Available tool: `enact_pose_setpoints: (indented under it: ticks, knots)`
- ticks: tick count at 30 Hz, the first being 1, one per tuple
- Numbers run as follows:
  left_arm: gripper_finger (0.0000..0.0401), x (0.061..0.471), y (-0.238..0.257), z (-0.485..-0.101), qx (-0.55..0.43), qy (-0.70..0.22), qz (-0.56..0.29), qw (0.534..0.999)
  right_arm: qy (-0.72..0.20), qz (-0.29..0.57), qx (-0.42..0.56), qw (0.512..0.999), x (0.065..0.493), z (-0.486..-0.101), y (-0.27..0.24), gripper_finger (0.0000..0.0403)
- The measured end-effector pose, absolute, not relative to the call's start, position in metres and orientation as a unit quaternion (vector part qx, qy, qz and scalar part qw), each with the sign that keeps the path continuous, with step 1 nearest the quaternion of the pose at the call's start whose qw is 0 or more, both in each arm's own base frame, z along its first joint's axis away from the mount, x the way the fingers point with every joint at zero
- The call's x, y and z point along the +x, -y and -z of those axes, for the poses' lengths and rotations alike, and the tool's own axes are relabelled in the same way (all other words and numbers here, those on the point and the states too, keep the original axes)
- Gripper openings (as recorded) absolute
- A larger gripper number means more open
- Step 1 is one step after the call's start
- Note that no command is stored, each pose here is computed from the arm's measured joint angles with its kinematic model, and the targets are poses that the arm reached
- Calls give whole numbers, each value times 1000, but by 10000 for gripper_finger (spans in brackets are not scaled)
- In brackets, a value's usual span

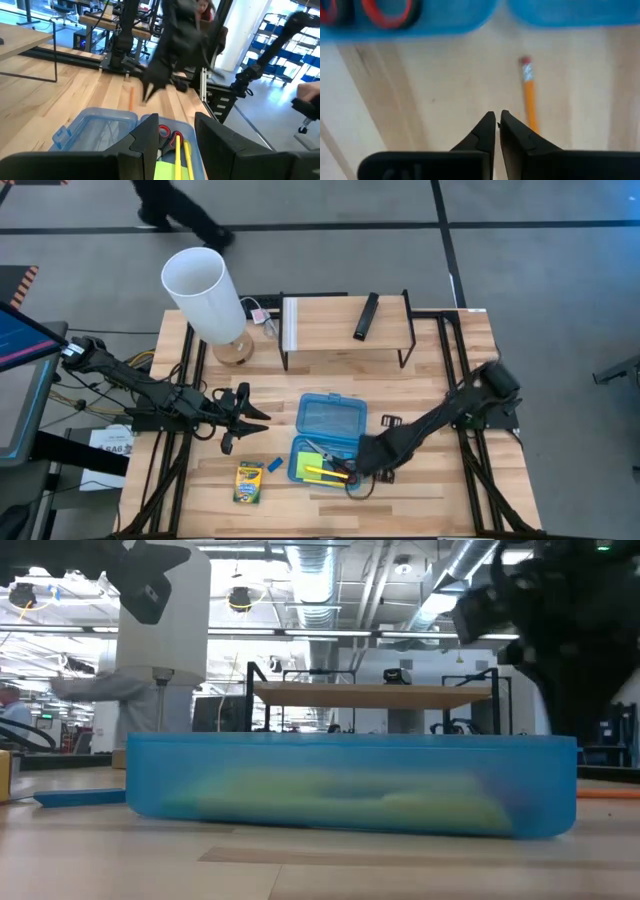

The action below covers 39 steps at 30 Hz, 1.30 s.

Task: Pack school essentials
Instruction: Put the brown pencil into the blue supply box

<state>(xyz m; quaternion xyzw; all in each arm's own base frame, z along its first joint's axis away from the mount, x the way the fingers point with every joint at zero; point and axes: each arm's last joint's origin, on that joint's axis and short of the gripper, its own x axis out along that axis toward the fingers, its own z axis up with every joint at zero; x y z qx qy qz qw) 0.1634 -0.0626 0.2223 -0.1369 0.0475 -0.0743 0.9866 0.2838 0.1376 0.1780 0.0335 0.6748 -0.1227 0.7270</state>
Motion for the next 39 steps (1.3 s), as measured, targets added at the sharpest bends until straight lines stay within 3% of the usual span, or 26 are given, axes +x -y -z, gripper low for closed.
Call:
enact_pose_setpoints:
  ticks: [5, 9, 15, 20, 24, 28, 39]
  knots:
    - [114, 163, 63, -222, -137, -48, 74, 987, -586, 119, 103, 795, 250, -190, -95, 41]
    - [114, 163, 63, -222, -136, -47, 74, 987, -568, 101, 142, 804, 223, -177, -75, 52]
    - [114, 163, 63, -222, -135, -47, 72, 987, -601, 76, 127, 785, 201, -151, -76, 130]
    - [114, 163, 63, -222, -134, -47, 72, 987, -616, 104, 72, 778, 199, -137, -77, 202]
    - [114, 163, 63, -222, -134, -47, 72, 987, -626, 113, 60, 769, 203, -131, -75, 218]
    - [114, 163, 63, -222, -134, -47, 72, 987, -652, 120, 51, 747, 204, -122, -72, 189]
    - [114, 164, 63, -223, -135, -45, 72, 987, -668, 106, 79, 732, 214, -121, -53, 30]
